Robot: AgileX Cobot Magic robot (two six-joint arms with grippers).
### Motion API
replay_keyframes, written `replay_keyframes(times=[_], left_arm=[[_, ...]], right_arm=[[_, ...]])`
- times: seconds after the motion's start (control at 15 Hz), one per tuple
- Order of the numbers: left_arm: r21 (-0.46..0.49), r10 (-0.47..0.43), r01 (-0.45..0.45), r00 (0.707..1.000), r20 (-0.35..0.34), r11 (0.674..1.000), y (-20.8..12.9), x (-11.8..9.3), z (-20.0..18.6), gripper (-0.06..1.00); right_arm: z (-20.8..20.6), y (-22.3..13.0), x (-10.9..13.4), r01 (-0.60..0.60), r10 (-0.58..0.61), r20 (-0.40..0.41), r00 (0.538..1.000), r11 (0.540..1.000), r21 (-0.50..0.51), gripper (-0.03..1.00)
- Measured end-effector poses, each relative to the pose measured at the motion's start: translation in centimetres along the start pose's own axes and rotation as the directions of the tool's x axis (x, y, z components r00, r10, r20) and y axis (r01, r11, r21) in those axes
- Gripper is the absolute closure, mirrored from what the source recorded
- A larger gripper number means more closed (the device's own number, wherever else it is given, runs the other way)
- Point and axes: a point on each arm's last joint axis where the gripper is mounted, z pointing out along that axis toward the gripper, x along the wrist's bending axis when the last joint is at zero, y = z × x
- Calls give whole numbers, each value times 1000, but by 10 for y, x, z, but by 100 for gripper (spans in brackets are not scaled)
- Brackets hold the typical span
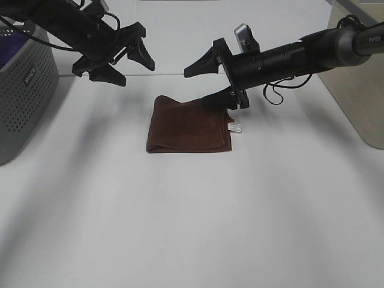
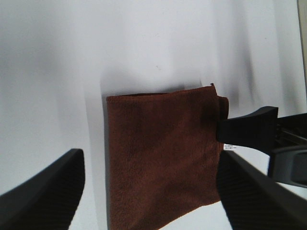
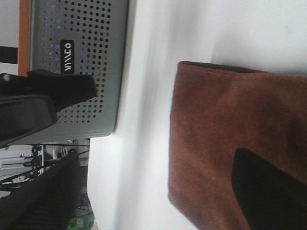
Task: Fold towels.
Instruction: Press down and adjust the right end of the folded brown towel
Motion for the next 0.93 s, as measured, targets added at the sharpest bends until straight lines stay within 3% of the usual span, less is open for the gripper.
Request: replay_keyframes(times=[0.4,0.6,0.73,0.93], left_arm=[[16,1,-1,1000,1,1000,-1,0,0,22],[18,6,-6,1000,-3,1000,-2,0,0,22],[23,6,-6,1000,-2,1000,-2,0,0,22],[58,56,-56,998,8,997,-4,-9,-13,22]], right_arm=[[-5,1,-27,-1,3,195,981,1000,-9,16],[-13,2,-29,-24,25,217,976,1000,-7,16],[-21,3,-20,8,-11,225,974,1000,16,16],[-41,2,21,103,-120,224,967,991,85,16]])
